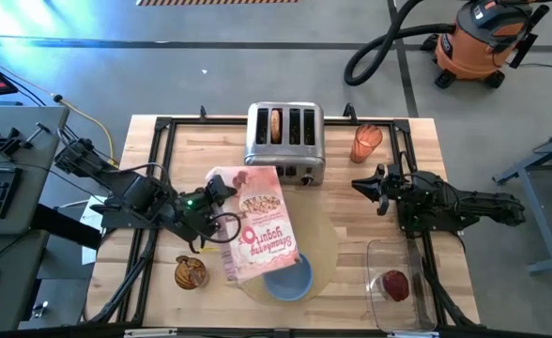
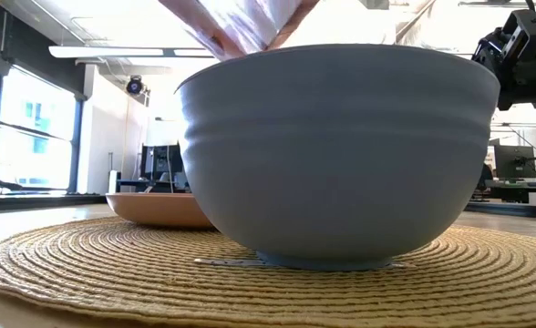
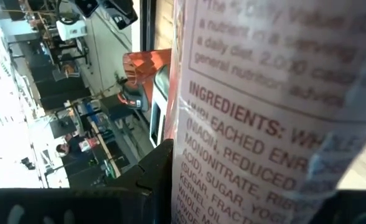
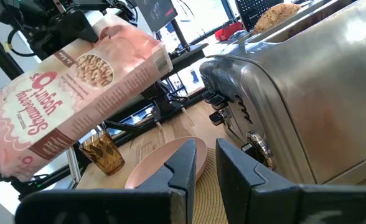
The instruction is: Arrange a breakfast setting
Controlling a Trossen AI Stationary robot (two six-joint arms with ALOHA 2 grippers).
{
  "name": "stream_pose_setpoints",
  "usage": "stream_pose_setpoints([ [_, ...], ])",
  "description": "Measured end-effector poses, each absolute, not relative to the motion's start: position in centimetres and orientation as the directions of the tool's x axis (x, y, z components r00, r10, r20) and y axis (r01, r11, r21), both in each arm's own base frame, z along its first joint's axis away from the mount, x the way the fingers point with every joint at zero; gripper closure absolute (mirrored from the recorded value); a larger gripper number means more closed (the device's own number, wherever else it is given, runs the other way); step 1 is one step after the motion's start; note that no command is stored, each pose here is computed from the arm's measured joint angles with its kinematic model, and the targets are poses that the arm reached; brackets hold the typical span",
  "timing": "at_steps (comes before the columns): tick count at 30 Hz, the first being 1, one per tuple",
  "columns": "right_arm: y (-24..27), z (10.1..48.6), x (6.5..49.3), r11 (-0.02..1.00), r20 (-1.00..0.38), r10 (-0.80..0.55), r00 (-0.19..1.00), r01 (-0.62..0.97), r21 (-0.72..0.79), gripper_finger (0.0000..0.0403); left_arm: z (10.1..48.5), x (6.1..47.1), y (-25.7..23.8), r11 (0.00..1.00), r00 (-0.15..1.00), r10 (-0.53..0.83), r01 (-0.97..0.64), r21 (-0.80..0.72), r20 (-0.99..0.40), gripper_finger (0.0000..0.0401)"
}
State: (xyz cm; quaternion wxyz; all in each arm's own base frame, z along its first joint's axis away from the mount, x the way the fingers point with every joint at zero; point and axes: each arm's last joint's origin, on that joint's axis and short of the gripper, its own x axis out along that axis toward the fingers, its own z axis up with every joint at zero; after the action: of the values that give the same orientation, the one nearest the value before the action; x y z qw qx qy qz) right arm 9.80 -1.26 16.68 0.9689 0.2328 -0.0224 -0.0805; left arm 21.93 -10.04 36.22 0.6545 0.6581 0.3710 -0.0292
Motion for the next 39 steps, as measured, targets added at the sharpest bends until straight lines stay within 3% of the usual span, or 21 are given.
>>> stream_pose_setpoints([
  [39,-1.3,16.7,9.8,0.879,0.006,-0.167,0.986,0.145,0.454,0.0357,34.8,23.0,-11.8,-0.078,0.704,0.555,0.574,0.815,-0.443,0.0279],
])
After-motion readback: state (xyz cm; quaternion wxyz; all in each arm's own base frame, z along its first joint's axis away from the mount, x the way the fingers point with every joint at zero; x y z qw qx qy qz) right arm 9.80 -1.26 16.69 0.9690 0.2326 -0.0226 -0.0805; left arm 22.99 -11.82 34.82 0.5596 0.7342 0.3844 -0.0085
